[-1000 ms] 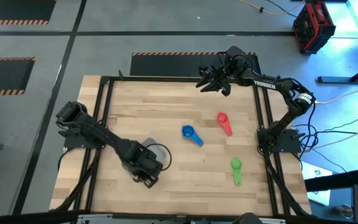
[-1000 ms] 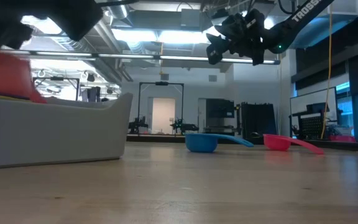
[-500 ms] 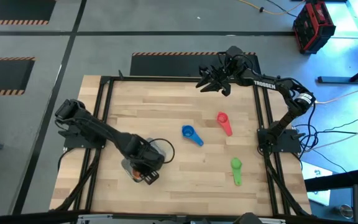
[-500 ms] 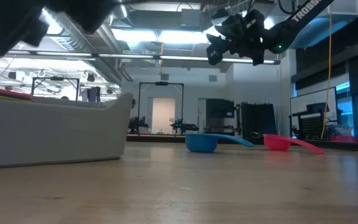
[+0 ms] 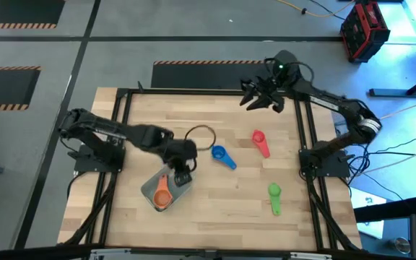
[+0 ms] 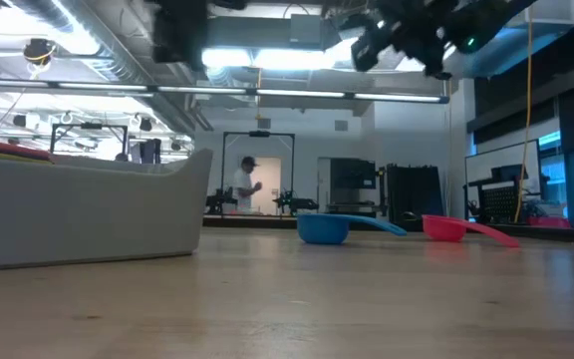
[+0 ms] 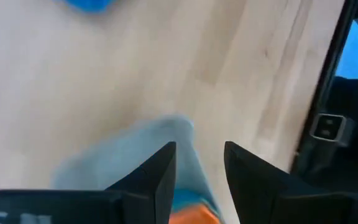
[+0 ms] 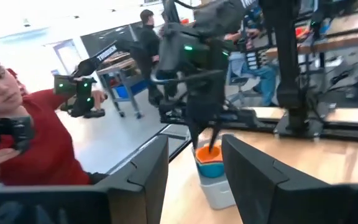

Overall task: Nest measuring cups in basket
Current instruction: Stack the blue measuring cup on the orange measuring cup in the gray bin

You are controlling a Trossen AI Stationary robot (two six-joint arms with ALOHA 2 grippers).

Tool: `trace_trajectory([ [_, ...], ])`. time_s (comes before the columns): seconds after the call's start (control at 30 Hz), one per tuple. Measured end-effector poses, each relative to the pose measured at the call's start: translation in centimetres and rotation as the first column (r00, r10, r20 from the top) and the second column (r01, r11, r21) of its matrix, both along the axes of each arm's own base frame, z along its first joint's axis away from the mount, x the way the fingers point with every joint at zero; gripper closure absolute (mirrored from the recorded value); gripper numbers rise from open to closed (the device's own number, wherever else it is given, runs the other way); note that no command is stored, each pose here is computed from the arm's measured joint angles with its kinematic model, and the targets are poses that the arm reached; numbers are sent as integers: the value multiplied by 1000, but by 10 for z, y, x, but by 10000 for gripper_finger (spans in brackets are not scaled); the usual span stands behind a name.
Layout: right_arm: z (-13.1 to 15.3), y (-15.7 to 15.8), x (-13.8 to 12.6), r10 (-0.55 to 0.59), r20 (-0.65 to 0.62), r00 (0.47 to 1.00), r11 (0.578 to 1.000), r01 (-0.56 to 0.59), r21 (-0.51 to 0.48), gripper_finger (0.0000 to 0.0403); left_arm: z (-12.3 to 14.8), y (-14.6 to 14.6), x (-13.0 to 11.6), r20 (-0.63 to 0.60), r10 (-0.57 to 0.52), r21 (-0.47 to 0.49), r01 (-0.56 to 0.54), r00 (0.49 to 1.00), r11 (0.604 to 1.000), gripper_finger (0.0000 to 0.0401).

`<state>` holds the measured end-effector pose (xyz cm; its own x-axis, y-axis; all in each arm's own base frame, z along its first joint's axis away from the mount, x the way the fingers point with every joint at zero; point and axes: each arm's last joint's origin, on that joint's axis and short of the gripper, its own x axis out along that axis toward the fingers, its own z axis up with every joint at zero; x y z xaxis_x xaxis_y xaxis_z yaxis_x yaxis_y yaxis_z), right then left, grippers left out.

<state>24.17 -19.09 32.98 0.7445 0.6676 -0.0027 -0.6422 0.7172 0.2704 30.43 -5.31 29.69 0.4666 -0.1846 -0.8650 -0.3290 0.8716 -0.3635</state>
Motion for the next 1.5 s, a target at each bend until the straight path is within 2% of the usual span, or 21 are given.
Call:
trace_trajectory([
  [0.13,15,22,-18,-79,-28,996,997,79,-10,247,-5,25,13,61,-106,106,99,993,989,273],
  [0.27,19,50,-40,-220,-125,967,975,214,-64,247,-2,44,24,158,-210,217,174,965,961,273],
  [0.43,14,81,-64,-422,-333,844,906,375,-197,247,3,60,30,236,-294,327,209,926,922,273],
  [0.57,12,99,-75,-507,-425,750,861,418,-289,247,8,72,34,280,-331,396,206,901,895,273],
  [0.67,12,108,-75,-534,-470,703,846,442,-299,247,10,79,37,305,-353,436,199,885,878,273],
  [0.77,4,114,-69,-527,-516,675,849,445,-285,247,12,85,38,319,-363,462,191,875,866,273],
  [0.93,-20,125,-59,-494,-568,658,866,429,-257,247,14,90,38,329,-371,485,182,868,855,273],
  [1.1,-50,127,-50,-517,-561,647,849,473,-237,247,13,91,38,328,-371,486,182,869,855,273],
  [1.27,-79,125,-44,-522,-559,644,833,525,-174,247,13,91,38,329,-373,482,185,867,856,273],
  [1.5,-118,123,-27,-497,-606,621,841,518,-158,247,13,91,38,331,-375,478,189,866,857,273],
])
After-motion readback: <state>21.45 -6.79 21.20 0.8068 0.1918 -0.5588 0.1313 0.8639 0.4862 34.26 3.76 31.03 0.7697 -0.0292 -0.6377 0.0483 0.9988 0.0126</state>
